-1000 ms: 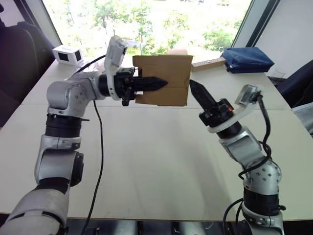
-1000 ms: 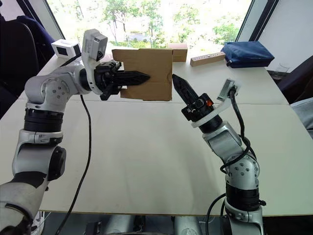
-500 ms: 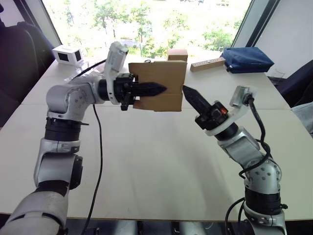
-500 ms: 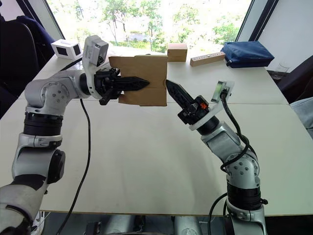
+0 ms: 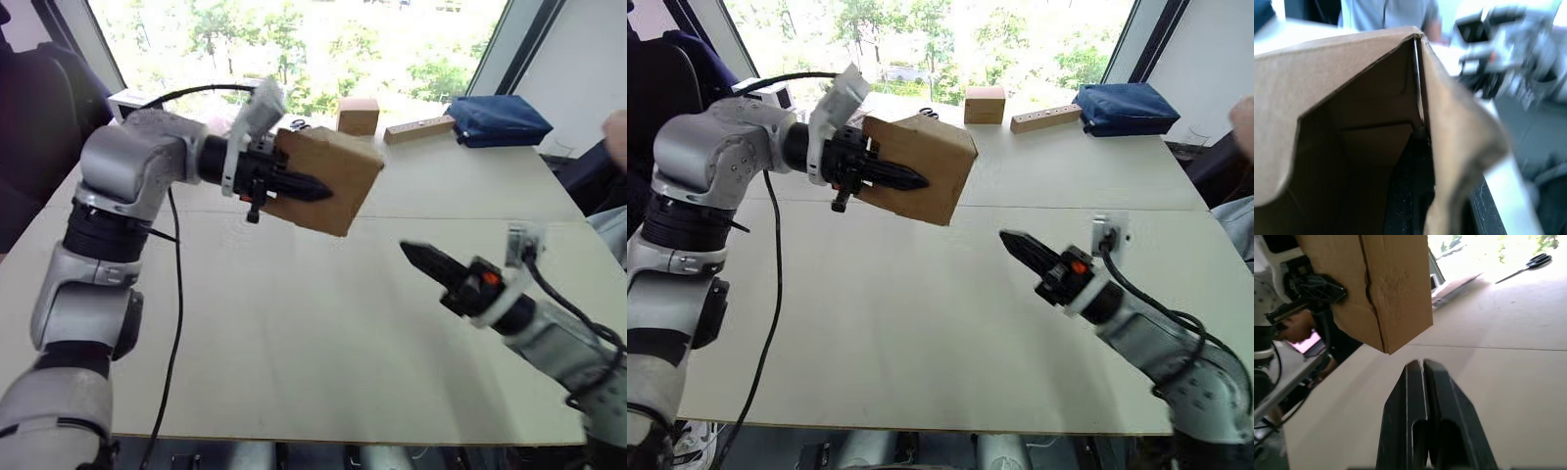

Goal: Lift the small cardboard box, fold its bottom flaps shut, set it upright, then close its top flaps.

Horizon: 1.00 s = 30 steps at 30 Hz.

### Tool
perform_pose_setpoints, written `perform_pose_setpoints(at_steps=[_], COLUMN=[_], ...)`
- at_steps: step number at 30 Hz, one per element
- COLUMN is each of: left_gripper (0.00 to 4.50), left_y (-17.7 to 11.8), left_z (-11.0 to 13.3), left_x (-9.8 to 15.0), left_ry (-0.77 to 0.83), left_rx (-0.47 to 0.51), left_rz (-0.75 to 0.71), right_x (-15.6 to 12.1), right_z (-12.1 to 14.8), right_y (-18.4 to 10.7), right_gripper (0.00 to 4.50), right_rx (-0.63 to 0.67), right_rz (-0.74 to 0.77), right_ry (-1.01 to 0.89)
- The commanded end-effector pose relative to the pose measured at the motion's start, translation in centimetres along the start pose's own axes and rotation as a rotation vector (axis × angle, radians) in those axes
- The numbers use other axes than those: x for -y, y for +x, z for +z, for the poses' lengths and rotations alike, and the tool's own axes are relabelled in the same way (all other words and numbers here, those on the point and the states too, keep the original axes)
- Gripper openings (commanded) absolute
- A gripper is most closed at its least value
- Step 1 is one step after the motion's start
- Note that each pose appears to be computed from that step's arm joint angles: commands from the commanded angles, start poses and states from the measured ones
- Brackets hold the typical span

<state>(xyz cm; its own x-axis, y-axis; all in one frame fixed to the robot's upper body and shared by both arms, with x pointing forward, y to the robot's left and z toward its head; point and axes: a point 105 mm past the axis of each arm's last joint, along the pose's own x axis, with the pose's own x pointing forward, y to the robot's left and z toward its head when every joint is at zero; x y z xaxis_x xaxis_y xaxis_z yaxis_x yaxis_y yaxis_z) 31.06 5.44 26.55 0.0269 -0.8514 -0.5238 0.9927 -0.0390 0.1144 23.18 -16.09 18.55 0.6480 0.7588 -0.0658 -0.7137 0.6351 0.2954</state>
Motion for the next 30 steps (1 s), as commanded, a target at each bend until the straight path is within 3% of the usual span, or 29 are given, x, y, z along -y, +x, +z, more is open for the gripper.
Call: perform_pose_setpoints(at_steps=[1, 6, 10, 15, 25, 28, 30], left_gripper=[0.00, 0.00, 0.00, 0.00, 0.00, 0.82, 1.68], left_y=[1.1, 4.3, 6.7, 7.7, 8.8, 9.5, 9.7], left_z=[-0.9, -3.1, -4.2, -5.8, -6.7, -6.0, -5.3], left_x=[1.5, 1.1, 1.2, 1.9, 3.2, 3.8, 3.8], left_ry=[0.107, 0.089, 0.159, 0.232, 0.208, 0.188, 0.167], left_rx=[-0.265, -0.526, -0.589, -0.685, -0.720, -0.708, -0.700], left_rz=[-0.036, -0.046, -0.076, -0.120, -0.170, -0.171, -0.154], right_x=[-1.8, -2.1, -2.5, -2.9, -2.6, -2.4, -2.1], right_z=[0.3, -0.3, -0.2, -1.7, -1.8, -1.6, -1.6], right_y=[-1.0, -1.2, -0.9, -0.8, -0.5, -0.4, -0.6], right_gripper=[0.04, 0.04, 0.04, 0.04, 0.04, 0.00, 0.00], right_rx=[-0.131, -0.244, -0.200, -0.216, -0.202, -0.198, -0.205], right_rz=[0.045, 0.046, 0.044, 0.001, -0.045, -0.040, -0.038], right_ry=[-0.187, -0.321, -0.320, -0.309, -0.308, -0.310, -0.316])
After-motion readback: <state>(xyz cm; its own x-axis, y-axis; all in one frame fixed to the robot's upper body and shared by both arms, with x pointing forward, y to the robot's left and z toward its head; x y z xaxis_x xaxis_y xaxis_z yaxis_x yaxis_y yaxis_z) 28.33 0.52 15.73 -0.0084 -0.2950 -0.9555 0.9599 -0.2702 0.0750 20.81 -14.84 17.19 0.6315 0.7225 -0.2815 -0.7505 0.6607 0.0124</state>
